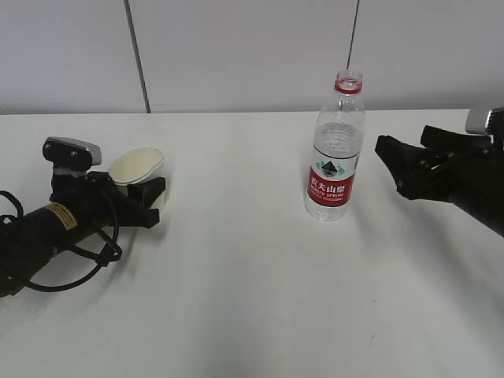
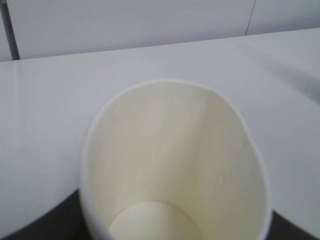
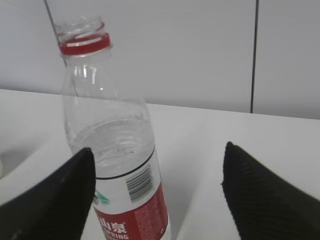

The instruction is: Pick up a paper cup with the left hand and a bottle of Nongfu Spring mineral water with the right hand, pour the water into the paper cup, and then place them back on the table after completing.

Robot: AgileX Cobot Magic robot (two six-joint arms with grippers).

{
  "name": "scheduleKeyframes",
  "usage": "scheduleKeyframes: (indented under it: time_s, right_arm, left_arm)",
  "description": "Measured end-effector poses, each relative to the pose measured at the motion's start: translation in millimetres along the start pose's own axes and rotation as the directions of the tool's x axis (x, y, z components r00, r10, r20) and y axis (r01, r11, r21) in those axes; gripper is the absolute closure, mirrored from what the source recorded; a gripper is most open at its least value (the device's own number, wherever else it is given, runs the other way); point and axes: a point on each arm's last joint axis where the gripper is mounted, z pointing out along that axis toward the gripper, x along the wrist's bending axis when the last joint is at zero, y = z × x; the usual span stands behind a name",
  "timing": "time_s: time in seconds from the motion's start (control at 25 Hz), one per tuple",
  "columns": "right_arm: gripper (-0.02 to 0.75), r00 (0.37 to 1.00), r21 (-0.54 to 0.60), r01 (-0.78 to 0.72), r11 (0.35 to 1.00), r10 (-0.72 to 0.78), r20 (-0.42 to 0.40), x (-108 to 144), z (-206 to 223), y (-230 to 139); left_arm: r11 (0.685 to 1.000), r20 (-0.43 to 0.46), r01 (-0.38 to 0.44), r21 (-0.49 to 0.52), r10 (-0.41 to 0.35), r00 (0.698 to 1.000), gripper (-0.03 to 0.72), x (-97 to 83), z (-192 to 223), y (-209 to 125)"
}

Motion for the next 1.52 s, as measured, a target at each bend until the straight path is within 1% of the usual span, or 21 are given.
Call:
scheduleKeyframes:
  time_s: [0.16, 0.64, 0.88, 1.24, 1.52]
  right_arm:
    - [0.151, 0.999, -0.001, 0.002, 1.0, -0.002, -0.032, 2.1, 2.0, -6.3]
    - [0.15, 0.998, 0.008, 0.001, 1.0, 0.0, -0.056, 3.9, 2.8, -10.2]
    - [0.087, 0.994, 0.052, -0.057, 0.997, 0.061, -0.09, 5.8, 6.6, -21.9]
    - [0.077, 0.987, 0.063, -0.033, 0.997, 0.042, -0.155, 3.5, 30.7, -31.3]
    - [0.077, 0.982, 0.056, -0.021, 0.998, 0.031, -0.185, 1.8, 53.4, -39.0]
  left_arm:
    - [1.0, 0.0, 0.0, -0.001, 0.0, 1.0, 0.316, 0.0, 0.0, 0.1]
    - [1.0, -0.001, 0.0, -0.001, 0.0, 1.0, 0.317, 0.1, 0.0, 0.1]
    - [1.0, -0.001, 0.0, -0.001, 0.0, 1.0, 0.317, 0.1, 0.0, 0.1]
    - [1.0, -0.001, 0.0, -0.001, 0.0, 1.0, 0.317, 0.1, 0.0, 0.1]
    - [1.0, -0.001, 0.0, -0.001, 0.0, 1.0, 0.317, 0.1, 0.0, 0.1]
